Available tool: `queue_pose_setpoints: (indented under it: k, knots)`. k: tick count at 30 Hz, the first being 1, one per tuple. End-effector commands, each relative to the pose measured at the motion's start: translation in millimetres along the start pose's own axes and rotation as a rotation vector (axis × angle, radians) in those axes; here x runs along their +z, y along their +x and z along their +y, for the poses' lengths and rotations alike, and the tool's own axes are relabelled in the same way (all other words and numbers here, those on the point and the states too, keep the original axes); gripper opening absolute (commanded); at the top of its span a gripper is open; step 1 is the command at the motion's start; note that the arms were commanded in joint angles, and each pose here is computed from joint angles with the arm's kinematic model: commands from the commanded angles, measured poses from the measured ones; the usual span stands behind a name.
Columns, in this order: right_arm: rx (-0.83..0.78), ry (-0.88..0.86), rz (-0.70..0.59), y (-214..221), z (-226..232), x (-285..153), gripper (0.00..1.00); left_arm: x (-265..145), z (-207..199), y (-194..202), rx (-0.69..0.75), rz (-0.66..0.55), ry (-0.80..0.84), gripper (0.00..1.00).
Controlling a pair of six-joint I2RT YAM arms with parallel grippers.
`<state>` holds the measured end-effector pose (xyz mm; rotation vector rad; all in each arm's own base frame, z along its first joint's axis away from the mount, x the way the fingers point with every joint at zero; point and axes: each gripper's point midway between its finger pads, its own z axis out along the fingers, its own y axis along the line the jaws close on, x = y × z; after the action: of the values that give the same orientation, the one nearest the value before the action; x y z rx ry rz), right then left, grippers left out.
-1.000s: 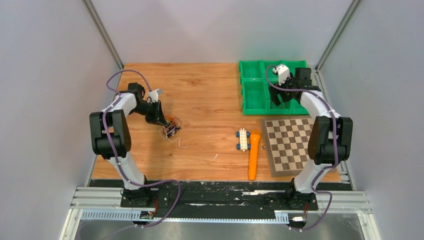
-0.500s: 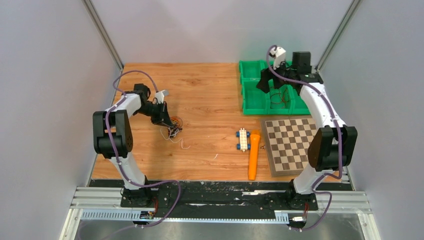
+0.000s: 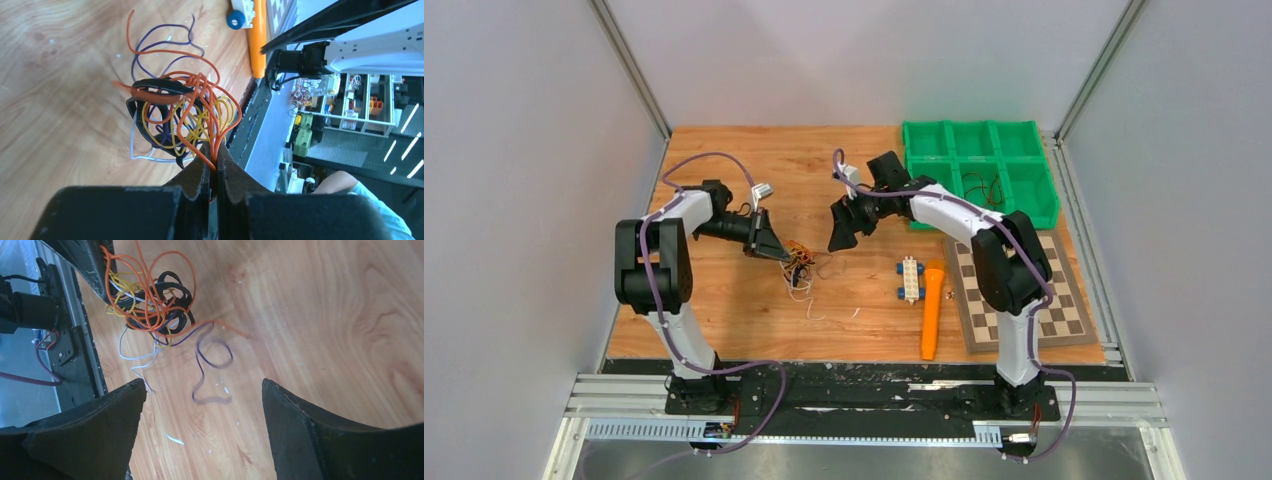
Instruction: Untangle the cables
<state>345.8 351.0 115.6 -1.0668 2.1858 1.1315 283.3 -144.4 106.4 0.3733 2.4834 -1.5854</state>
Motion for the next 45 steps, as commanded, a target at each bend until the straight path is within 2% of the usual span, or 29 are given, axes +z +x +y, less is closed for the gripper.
queue_pose_setpoints:
  k: [1, 4, 8, 12, 17, 22, 25, 26, 27, 28, 29, 30, 31, 33, 38, 45]
  knots:
    - [-0.026, -0.072, -0.074, -18, 16, 4, 0.85, -5, -26, -2, 0.045, -0.032, 0.043, 0.13]
    - [-0.021, -0.069, -0.059, -6, 15, 12, 0.84, 1, 20, 4, -0.031, -0.012, -0.129, 0.29]
    - [-0.039, -0.032, -0.028, 10, 10, 24, 0.80, 2, 50, 9, -0.100, 0.009, -0.236, 0.39]
    - [-0.059, -0.013, 0.018, 28, 9, 39, 0.77, -4, 67, 6, -0.103, 0.023, -0.337, 0.40]
    - [-0.092, -0.038, 0.049, 36, 26, 55, 0.78, -3, 66, 9, -0.098, 0.020, -0.326, 0.41]
    - [-0.135, -0.015, 0.086, 43, 32, 77, 0.76, -2, 61, 7, -0.086, 0.019, -0.309, 0.49]
    - [-0.136, 0.063, 0.103, 47, 15, 86, 0.58, -2, 62, 5, -0.086, 0.017, -0.313, 0.48]
    - [-0.138, 0.093, 0.106, 46, 8, 86, 0.49, -2, 63, 5, -0.087, 0.018, -0.317, 0.48]
    - [-0.145, 0.111, 0.107, 45, 4, 84, 0.37, -3, 64, 5, -0.087, 0.019, -0.322, 0.45]
    - [-0.149, 0.122, 0.104, 43, 1, 80, 0.25, -3, 66, 5, -0.088, 0.021, -0.325, 0.42]
    - [-0.150, 0.129, 0.095, 40, 1, 73, 0.11, -4, 69, 6, -0.088, 0.028, -0.344, 0.31]
    - [-0.150, 0.135, 0.085, 35, 2, 66, 0.02, -4, 73, 8, -0.093, 0.033, -0.359, 0.25]
    - [-0.153, 0.135, 0.070, 30, 6, 56, 0.00, -7, 79, 10, -0.097, 0.043, -0.397, 0.12]
    - [-0.186, 0.129, 0.023, 13, 20, 30, 0.00, -12, 87, 12, -0.097, 0.053, -0.434, 0.01]
    - [-0.311, 0.179, -0.122, -35, 38, -45, 0.00, -25, 97, 13, -0.107, 0.042, -0.481, 0.00]
    - [-0.370, 0.381, -0.399, -118, 12, -183, 0.00, -53, 115, 17, -0.133, 0.013, -0.578, 0.00]
